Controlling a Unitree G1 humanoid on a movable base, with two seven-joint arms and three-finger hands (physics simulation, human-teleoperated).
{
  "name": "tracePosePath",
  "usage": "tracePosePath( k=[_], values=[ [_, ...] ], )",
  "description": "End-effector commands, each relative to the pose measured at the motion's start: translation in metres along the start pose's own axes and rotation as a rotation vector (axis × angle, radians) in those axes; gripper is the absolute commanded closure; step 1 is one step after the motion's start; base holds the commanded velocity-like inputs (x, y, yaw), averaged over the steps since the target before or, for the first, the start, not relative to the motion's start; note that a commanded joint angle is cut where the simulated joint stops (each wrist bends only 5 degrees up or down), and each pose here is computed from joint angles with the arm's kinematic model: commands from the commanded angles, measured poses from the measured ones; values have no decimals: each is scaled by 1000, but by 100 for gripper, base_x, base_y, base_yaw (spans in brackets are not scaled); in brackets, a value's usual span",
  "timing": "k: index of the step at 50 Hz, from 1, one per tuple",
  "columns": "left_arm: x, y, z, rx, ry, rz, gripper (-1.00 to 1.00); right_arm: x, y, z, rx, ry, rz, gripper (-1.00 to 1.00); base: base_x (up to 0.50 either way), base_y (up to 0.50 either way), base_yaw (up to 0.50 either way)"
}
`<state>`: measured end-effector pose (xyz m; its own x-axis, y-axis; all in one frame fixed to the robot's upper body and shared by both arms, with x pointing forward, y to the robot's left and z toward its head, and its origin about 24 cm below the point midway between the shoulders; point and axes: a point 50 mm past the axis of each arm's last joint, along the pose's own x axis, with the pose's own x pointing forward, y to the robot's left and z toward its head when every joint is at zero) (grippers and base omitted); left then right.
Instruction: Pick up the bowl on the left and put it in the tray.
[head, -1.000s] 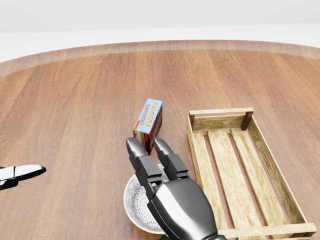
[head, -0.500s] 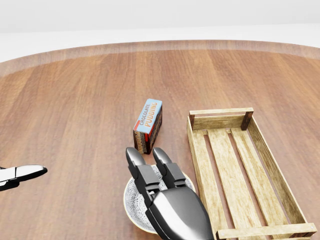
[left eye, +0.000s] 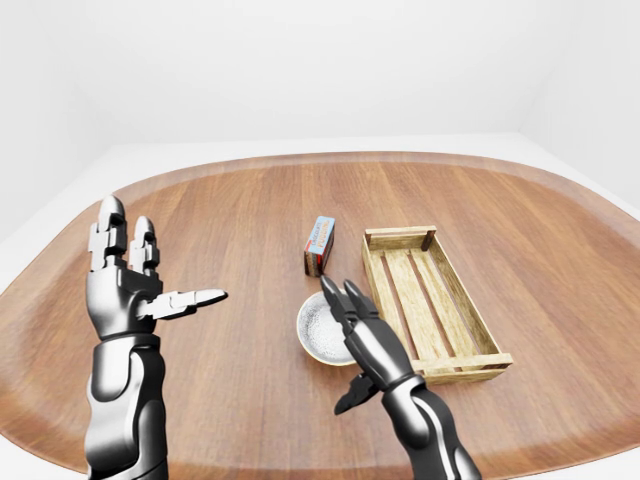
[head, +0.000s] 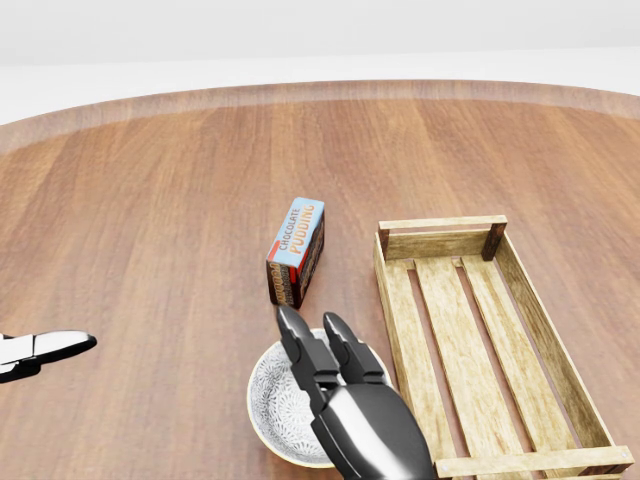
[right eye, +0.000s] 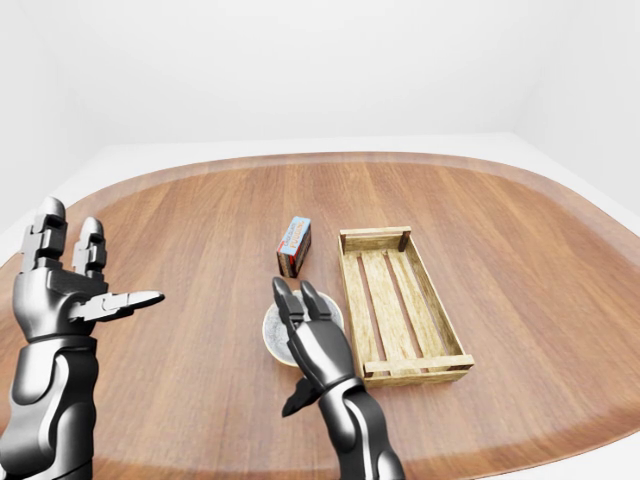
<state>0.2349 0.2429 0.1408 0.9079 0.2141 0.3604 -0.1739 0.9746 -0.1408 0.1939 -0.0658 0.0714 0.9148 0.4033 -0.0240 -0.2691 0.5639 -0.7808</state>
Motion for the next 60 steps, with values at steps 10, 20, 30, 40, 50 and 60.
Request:
tracePosePath(
  k=[10,20,30,40,50,60],
  values=[
    [1,-1,-1,3,5,0,-100,-1,5,-14,43,48,16,-100,0,0,0],
    [0,-1,-2,4,8,1,-100,1,13,-21,35,77,57,-100,0,0,0],
    [0,-1,-2,4,6,0,-100,2,20,-26,25,99,90,-100,0,0,0],
    [-1,-1,-1,4,2,-1,-100,2,24,-29,19,115,116,-100,0,0,0],
    [0,-1,-1,4,5,0,-100,3,26,-30,-4,126,120,-100,0,0,0],
    [0,0,0,3,2,2,-100,6,35,-39,5,160,152,-100,0,0,0]
  ],
)
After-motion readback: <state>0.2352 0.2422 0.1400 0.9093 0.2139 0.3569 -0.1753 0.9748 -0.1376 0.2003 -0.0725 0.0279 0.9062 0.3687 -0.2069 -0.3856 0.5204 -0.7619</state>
